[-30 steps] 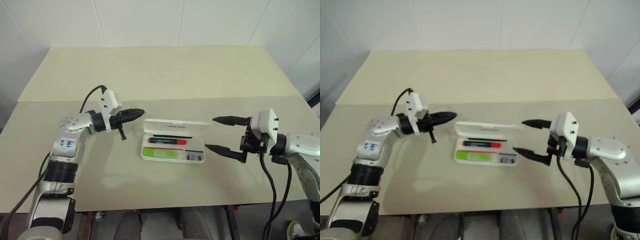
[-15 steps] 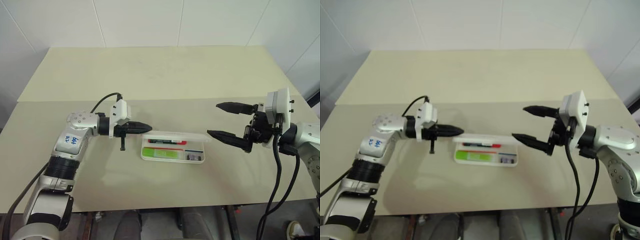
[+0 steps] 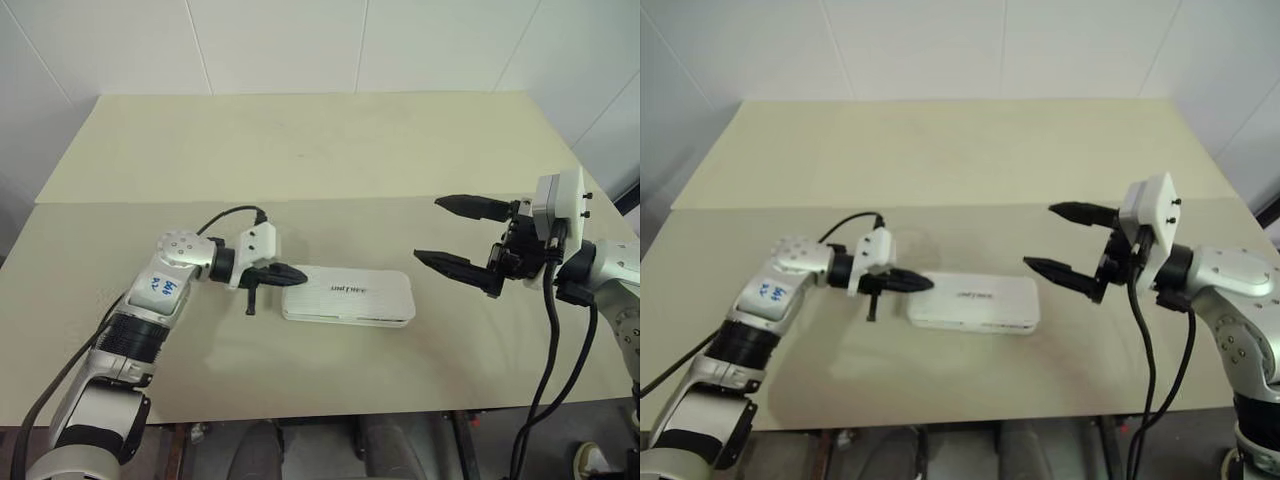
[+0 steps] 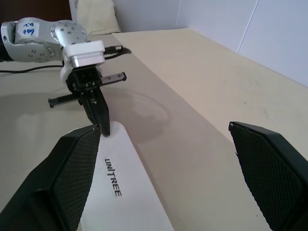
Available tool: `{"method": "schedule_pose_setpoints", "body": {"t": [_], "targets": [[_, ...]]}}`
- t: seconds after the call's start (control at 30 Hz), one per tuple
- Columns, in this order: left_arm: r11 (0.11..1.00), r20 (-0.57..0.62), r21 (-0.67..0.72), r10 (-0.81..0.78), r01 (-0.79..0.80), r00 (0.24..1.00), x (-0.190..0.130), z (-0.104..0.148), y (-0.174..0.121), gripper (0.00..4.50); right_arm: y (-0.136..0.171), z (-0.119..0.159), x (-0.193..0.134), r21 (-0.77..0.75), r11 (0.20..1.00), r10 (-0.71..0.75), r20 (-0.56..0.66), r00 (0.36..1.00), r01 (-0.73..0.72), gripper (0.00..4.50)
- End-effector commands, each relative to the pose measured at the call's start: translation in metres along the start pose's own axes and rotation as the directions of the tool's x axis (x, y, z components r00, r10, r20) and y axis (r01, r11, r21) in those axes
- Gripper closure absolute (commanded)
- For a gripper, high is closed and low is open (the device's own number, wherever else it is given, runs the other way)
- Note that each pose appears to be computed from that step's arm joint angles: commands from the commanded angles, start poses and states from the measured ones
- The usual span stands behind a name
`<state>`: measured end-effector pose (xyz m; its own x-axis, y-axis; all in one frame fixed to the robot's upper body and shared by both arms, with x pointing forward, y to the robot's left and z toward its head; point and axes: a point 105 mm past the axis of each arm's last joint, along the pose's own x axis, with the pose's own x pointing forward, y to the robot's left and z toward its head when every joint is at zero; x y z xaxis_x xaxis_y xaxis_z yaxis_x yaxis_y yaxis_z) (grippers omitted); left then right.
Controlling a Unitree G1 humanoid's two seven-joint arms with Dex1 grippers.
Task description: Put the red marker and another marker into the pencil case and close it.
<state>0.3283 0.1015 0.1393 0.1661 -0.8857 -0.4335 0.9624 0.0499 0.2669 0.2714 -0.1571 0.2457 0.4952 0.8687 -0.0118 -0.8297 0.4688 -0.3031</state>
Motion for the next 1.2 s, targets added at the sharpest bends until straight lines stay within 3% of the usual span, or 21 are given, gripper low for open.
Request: {"method": "schedule_pose_setpoints", "body": {"t": [0.03,0.67,0.77,0.93,1.07,1.2], "targets": [[0.998,-0.006,0.029,-0.054,0.054,0.999,0.011,0.008,-0.007,4.46,0.003,0.011,0.000,-0.047,0.999,-0.003,0.037,0.999,0.005,0.00],[0.997,-0.134,0.005,-0.072,0.074,0.988,0.025,0.001,-0.007,4.46,0.003,0.012,0.009,-0.039,0.999,-0.025,0.089,0.996,0.029,0.00],[0.998,-0.096,-0.006,-0.063,0.063,0.993,0.026,0.008,-0.007,4.46,0.004,0.011,0.011,-0.032,0.999,-0.022,0.093,0.995,0.025,0.00],[0.999,0.065,-0.019,0.037,-0.035,0.997,0.003,0.042,0.006,4.46,0.005,0.004,0.016,-0.014,1.000,-0.016,0.095,0.995,0.018,0.00],[0.990,0.195,-0.063,0.138,-0.128,0.971,-0.031,0.052,0.005,4.46,0.003,-0.009,0.012,-0.002,0.999,-0.032,0.068,0.997,0.033,0.00],[0.977,0.247,-0.063,0.211,-0.202,0.946,-0.061,0.043,-0.007,3.52,0.000,-0.015,0.007,-0.009,0.999,-0.052,0.058,0.997,0.053,0.00]]}}
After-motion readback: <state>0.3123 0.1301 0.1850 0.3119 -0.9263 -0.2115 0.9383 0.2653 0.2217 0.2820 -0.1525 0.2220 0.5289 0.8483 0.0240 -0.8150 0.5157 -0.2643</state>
